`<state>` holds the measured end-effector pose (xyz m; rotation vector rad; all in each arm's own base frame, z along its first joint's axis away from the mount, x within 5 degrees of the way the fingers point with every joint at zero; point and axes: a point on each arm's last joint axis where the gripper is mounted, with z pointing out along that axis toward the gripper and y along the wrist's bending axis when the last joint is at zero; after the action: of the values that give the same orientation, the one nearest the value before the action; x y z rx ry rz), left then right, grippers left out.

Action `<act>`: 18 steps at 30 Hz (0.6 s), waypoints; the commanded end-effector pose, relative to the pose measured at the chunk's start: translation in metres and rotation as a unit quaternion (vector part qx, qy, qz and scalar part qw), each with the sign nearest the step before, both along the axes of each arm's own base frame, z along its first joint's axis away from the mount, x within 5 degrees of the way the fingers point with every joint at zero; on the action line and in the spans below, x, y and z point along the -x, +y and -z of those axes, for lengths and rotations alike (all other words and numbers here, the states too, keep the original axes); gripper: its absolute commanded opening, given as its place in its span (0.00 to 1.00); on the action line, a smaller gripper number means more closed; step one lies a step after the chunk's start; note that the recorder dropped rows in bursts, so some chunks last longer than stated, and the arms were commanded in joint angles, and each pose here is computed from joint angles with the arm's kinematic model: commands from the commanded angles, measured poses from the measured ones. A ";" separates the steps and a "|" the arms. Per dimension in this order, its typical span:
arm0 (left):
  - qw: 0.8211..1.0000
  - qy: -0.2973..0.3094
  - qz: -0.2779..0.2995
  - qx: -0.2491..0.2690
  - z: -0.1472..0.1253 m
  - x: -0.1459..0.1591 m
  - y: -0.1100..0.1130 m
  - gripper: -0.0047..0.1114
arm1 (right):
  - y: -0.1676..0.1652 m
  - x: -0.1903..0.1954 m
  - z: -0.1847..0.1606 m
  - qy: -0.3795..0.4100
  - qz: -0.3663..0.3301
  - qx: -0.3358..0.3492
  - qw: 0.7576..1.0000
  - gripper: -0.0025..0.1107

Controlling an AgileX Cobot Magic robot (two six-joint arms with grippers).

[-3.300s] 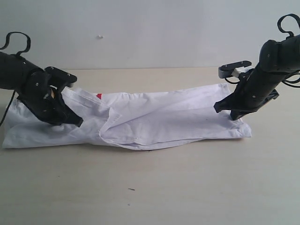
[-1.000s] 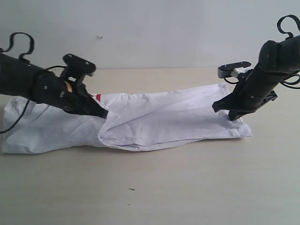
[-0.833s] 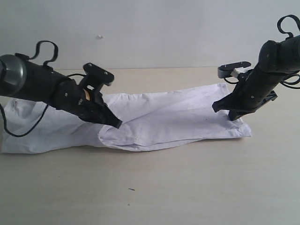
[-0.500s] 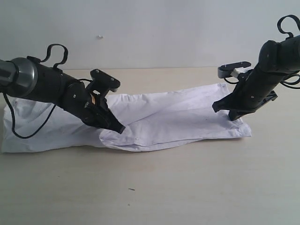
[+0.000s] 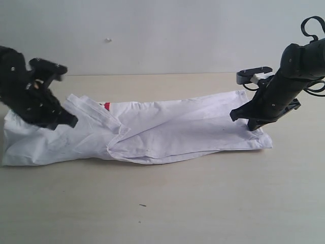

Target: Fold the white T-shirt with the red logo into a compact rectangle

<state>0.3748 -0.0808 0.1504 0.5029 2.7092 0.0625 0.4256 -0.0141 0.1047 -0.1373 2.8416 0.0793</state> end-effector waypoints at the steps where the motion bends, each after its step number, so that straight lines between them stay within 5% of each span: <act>1: 0.997 0.066 -0.049 -0.001 0.024 0.011 0.027 0.04 | 0.002 0.003 0.013 0.019 0.001 -0.005 1.000 0.02; 10: 0.987 0.145 -0.071 -0.022 0.042 0.020 0.045 0.04 | 0.002 0.003 0.013 0.022 0.001 -0.005 1.000 0.02; 18: 0.996 0.060 -0.069 -0.005 -0.002 0.015 0.045 0.04 | 0.002 0.003 0.013 0.020 0.002 -0.005 1.000 0.02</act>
<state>0.3594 -0.0380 0.1329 0.3490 2.9290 0.0854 0.4258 -0.0136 0.1043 -0.1259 2.8401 0.0889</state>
